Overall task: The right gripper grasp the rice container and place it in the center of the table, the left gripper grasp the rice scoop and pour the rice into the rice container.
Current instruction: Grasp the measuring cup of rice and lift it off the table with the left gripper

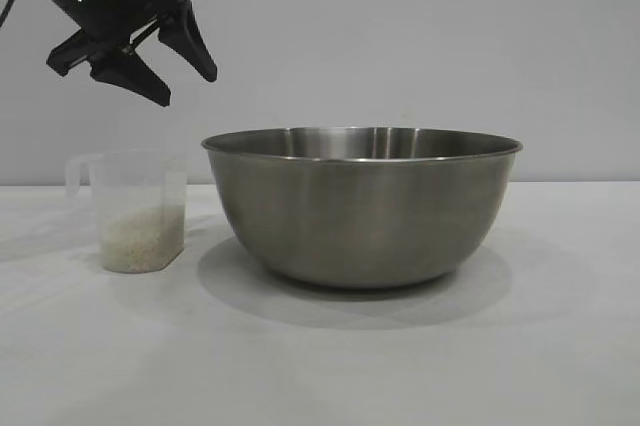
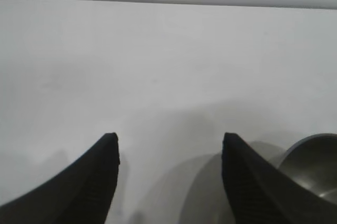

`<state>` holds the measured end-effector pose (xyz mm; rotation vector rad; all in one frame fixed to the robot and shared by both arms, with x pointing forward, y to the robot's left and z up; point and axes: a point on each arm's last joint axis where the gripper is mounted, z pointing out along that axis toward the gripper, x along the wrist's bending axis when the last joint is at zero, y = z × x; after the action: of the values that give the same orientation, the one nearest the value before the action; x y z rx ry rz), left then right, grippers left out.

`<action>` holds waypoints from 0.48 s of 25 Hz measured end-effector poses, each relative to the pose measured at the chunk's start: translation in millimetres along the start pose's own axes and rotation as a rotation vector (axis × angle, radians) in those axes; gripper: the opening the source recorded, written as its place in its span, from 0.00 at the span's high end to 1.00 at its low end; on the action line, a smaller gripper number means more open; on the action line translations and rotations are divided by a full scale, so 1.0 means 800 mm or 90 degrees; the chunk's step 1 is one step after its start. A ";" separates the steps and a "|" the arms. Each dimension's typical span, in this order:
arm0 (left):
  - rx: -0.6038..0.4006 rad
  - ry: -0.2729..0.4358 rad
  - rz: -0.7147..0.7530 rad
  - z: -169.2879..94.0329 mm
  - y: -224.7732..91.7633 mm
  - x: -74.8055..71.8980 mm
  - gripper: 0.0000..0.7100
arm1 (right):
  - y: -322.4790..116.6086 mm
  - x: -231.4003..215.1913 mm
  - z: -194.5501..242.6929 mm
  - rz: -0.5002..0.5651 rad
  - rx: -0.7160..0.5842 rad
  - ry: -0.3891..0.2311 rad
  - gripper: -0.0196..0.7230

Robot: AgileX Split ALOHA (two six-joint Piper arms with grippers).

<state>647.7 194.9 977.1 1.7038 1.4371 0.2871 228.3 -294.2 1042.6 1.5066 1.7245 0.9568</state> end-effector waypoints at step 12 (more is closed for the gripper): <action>-0.078 0.023 0.219 -0.116 0.056 -0.046 0.44 | 0.000 0.000 0.000 0.000 0.000 -0.001 0.33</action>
<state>606.0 206.4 1078.1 1.8470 1.1214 0.5835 228.3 -294.4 1042.6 1.5064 1.7240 0.9551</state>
